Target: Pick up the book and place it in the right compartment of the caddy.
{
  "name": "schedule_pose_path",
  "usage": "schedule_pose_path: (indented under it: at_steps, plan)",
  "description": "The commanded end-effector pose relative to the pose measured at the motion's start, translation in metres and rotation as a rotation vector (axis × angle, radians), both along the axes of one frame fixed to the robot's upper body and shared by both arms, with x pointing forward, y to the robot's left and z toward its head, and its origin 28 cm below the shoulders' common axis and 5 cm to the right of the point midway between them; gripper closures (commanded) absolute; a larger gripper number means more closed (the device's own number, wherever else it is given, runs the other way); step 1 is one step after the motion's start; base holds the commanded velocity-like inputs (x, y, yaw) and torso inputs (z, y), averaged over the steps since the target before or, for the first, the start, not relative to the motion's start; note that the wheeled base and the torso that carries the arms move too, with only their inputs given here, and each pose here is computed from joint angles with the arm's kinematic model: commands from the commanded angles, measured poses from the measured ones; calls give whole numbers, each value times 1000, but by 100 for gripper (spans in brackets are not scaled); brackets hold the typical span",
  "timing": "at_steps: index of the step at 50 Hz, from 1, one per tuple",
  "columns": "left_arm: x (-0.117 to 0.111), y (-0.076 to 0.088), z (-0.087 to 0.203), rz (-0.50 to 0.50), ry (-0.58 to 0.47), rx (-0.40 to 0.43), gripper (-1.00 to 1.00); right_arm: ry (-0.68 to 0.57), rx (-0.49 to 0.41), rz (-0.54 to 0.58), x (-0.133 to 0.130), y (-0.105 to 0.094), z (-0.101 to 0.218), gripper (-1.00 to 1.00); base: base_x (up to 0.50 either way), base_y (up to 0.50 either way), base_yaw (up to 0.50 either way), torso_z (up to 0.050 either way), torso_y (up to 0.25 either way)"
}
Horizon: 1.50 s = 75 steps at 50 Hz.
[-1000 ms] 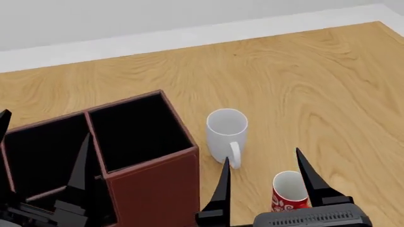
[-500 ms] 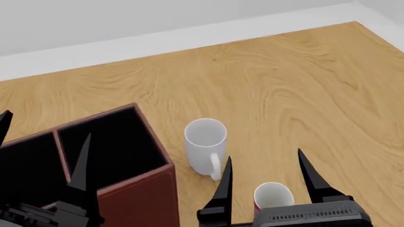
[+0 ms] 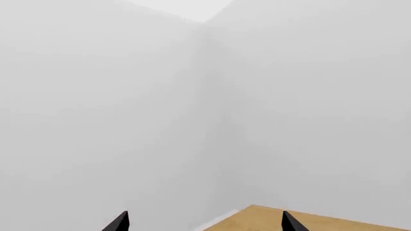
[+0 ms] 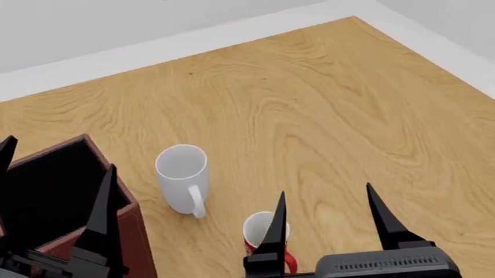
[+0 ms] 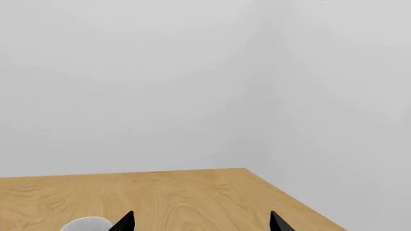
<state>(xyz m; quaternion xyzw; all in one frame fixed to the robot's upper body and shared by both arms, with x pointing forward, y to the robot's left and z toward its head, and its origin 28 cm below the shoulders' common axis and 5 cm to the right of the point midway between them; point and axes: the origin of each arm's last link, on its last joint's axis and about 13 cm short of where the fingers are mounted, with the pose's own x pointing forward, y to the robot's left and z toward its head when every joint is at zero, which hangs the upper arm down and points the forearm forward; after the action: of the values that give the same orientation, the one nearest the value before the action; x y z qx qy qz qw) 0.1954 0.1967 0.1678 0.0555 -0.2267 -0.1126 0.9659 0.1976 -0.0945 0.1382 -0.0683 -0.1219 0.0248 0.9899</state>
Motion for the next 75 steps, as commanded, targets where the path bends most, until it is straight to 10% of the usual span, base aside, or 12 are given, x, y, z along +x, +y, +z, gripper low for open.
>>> schedule_pose_path:
  at_steps: [1, 75]
  plan:
    - [0, 0, 0, -1, 0, 2, -100, -8, 12, 0, -1, -1, 1, -100, 0, 0, -500, 0, 0]
    - [1, -1, -2, -3, 6, 5, -100, 7, -9, -18, -1, 0, 2, -100, 72, 103, -47, 0, 0]
